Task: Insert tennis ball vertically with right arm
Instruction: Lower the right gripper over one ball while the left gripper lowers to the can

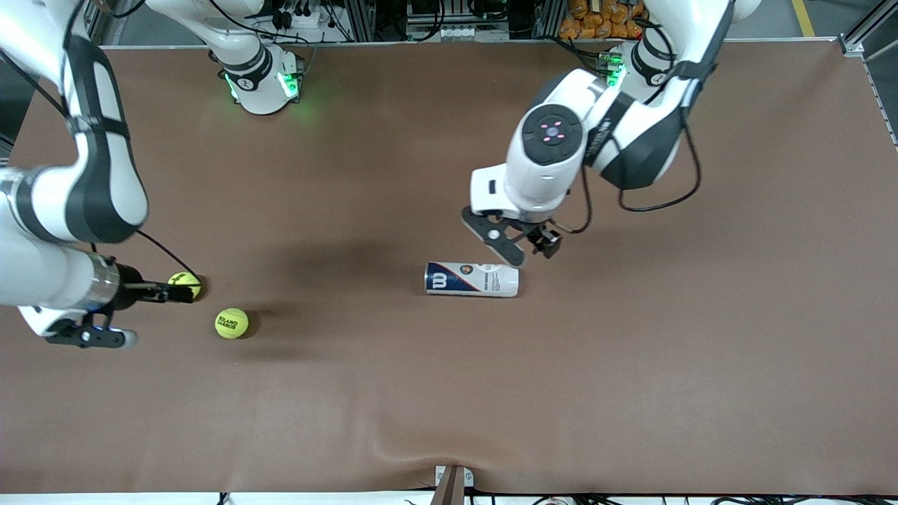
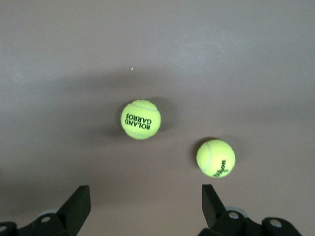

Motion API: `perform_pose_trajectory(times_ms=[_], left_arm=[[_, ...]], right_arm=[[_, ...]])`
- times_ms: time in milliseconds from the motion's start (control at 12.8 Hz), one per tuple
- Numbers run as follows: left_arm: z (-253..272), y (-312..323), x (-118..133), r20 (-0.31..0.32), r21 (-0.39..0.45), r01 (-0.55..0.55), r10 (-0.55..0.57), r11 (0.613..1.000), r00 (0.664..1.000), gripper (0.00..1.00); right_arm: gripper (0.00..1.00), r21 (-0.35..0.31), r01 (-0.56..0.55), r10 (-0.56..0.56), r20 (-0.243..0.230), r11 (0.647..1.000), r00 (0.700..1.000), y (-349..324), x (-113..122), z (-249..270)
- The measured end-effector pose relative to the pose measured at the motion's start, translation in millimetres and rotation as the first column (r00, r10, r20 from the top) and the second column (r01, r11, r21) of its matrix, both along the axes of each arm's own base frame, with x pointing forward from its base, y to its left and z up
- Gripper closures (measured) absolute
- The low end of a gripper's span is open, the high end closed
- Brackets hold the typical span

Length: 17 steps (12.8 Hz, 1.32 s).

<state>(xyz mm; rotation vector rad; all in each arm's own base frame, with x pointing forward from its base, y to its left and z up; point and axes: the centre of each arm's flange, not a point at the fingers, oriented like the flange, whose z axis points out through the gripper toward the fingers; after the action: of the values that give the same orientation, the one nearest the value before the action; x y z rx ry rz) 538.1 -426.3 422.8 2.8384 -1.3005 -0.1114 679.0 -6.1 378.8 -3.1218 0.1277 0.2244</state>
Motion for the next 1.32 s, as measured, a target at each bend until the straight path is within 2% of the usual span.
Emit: perform_pose_trajectory(times_ms=[234, 389, 701, 1012, 1323], left_arm=[[-36, -35, -14, 0.004, -0.003, 0.128, -0.128, 0.992, 0.992, 0.0], [-63, -53, -22, 0.016, 0.032, 0.221, -0.222, 0.975, 0.975, 0.0], [-91, -70, -22, 0.049, 0.02, 0.389, -0.389, 0.921, 0.92, 0.0], [-109, -86, -19, 0.124, -0.015, 0.452, -0.447, 0.892, 0.886, 0.0], [-131, -106, -17, 0.166, -0.033, 0.511, -0.5, 0.859, 0.85, 0.0]], right_arm=[[0.0, 0.004, -0.008, 0.008, -0.035, 1.0, 0.999, 0, 6, -48], [0.0, 0.007, -0.012, 0.012, -0.051, 1.0, 0.999, 1, 8, -72], [0.0, 0.01, -0.015, 0.015, -0.029, 1.0, 0.999, 4, 16, -112], [0.0, 0.044, 0.006, -0.004, -0.048, 0.999, 0.999, 7, 15, -138], [0.0, 0.061, 0.011, -0.009, -0.026, 0.998, 1.0, 12, 18, -152]])
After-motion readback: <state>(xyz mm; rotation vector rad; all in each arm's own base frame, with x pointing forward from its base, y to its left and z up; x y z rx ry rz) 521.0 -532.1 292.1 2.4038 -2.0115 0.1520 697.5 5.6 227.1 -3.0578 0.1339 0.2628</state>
